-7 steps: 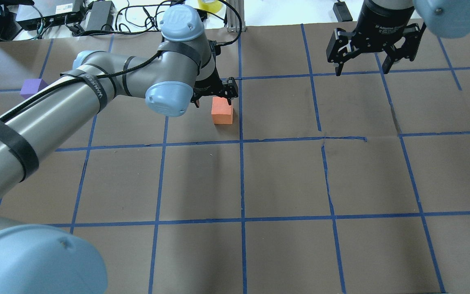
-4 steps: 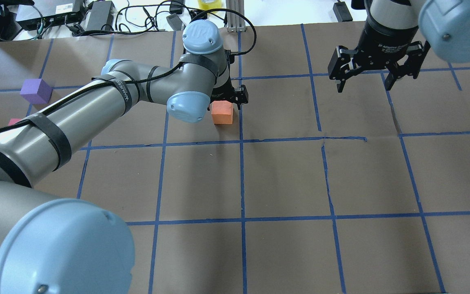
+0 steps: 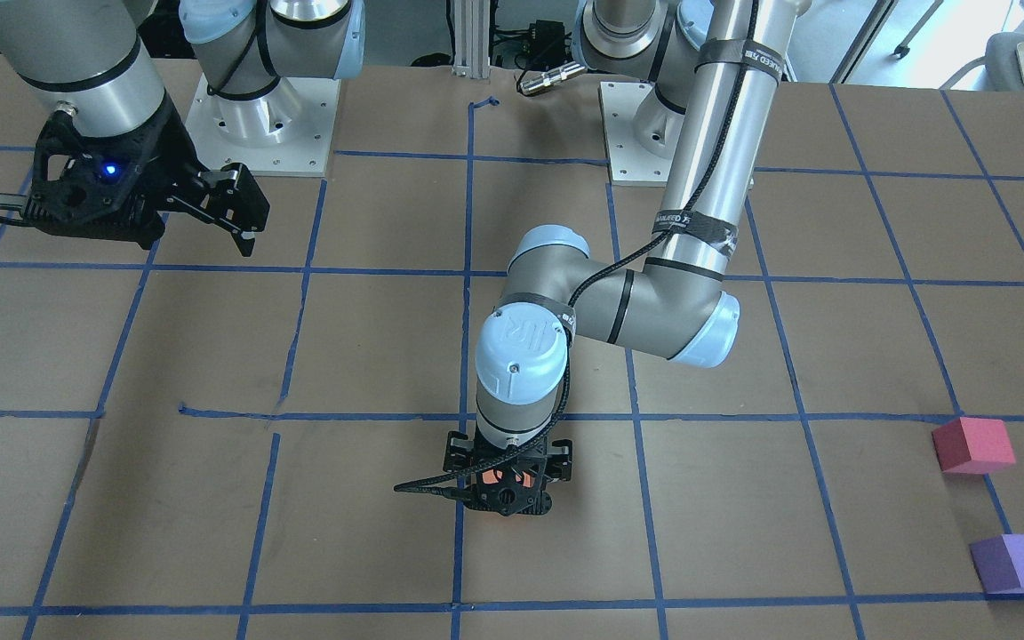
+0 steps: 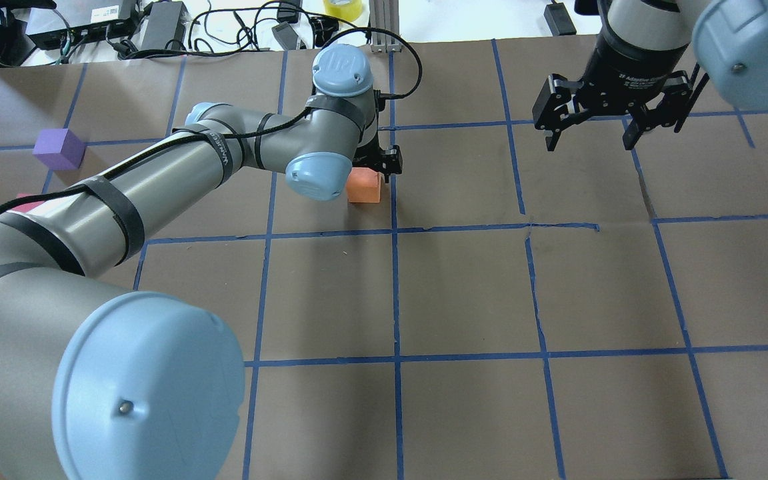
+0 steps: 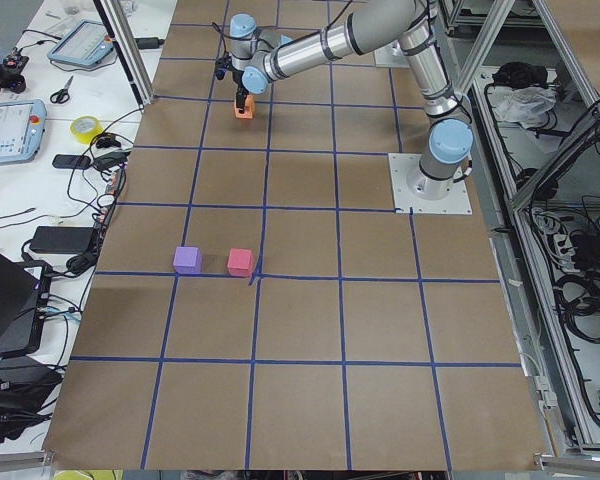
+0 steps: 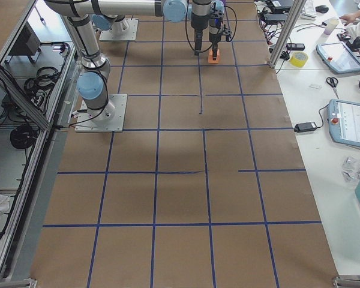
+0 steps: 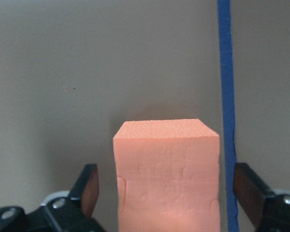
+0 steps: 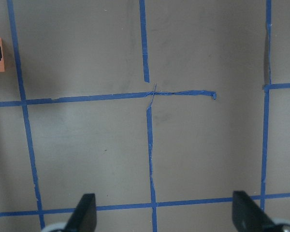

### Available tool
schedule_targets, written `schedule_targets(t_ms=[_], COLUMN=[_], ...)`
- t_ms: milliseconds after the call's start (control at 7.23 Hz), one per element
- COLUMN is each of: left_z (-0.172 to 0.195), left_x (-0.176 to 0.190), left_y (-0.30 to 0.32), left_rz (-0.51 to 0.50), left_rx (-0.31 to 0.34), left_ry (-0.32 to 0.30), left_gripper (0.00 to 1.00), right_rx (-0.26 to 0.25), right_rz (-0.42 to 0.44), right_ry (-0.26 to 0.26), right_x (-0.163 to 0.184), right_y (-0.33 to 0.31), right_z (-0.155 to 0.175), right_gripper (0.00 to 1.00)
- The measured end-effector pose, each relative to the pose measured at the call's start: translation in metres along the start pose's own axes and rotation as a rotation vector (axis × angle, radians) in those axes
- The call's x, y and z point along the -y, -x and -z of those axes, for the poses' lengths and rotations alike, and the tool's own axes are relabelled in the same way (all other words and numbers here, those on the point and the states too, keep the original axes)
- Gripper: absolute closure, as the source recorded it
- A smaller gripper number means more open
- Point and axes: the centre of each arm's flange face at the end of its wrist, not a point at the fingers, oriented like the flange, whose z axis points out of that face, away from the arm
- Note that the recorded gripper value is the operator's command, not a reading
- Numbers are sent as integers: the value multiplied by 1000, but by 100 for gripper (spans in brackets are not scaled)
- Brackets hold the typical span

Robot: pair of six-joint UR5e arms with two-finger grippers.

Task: Arrange blocks in a line
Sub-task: 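Reach the left gripper to the orange cube and grasp it, then carry the orange cube with the left gripper toward the purple cube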

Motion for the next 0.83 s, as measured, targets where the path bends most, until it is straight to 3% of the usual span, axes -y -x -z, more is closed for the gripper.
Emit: schedule_targets(t_ms=[138, 277, 830], left_z=[-2, -1, 38], left_x=[0, 0, 13], left_y=[0, 0, 29], left_rz=[4, 9, 55], left_rx=[0, -2, 12], left_ry=[2, 1, -56], left_gripper=[85, 100, 100], right_rx=[0, -1, -16], right_rz=[0, 0, 22], right_ry=[1, 0, -5], right_x=[0, 0, -1], right_y=[0, 0, 0], right_z=[-1, -1, 1], right_gripper=[0, 0, 0])
